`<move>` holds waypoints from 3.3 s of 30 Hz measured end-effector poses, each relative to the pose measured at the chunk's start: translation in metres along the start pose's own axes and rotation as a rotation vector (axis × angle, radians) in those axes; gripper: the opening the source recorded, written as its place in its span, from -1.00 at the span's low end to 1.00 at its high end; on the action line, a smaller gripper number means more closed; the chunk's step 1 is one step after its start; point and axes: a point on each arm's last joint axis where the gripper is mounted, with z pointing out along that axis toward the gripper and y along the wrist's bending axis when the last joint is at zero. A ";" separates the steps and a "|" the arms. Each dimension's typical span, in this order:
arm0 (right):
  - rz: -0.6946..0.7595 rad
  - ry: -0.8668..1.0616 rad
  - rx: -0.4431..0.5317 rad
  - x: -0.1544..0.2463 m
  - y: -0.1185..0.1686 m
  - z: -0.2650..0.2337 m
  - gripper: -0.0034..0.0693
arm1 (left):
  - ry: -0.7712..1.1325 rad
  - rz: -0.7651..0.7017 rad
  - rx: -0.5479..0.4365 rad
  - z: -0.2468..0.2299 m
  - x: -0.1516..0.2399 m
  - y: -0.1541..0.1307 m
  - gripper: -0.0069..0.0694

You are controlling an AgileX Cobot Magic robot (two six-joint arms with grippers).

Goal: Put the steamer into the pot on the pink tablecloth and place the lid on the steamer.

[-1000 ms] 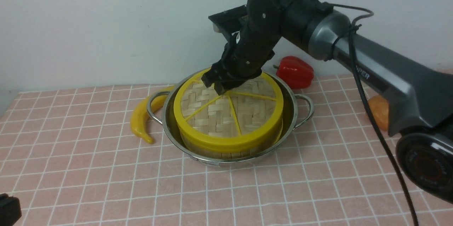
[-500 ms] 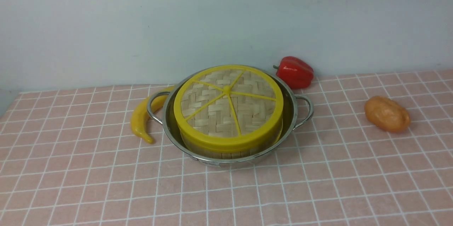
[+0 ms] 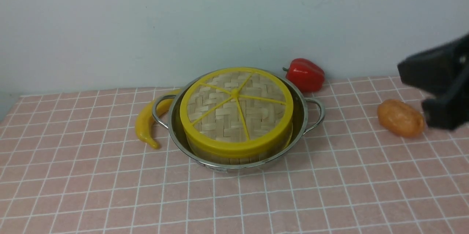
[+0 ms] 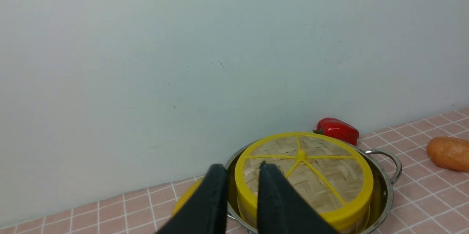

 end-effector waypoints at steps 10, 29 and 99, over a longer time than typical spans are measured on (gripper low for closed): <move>-0.005 -0.052 -0.042 0.075 0.002 0.030 -0.94 | 0.000 0.000 0.000 0.000 0.000 0.000 -0.46; 0.053 -0.179 0.052 0.073 -0.018 0.003 -0.87 | 0.000 0.001 -0.001 0.000 0.000 0.000 -0.38; 0.220 -0.484 0.495 0.223 -0.039 -0.033 -0.41 | 0.167 0.145 -0.294 0.025 0.175 0.009 -0.18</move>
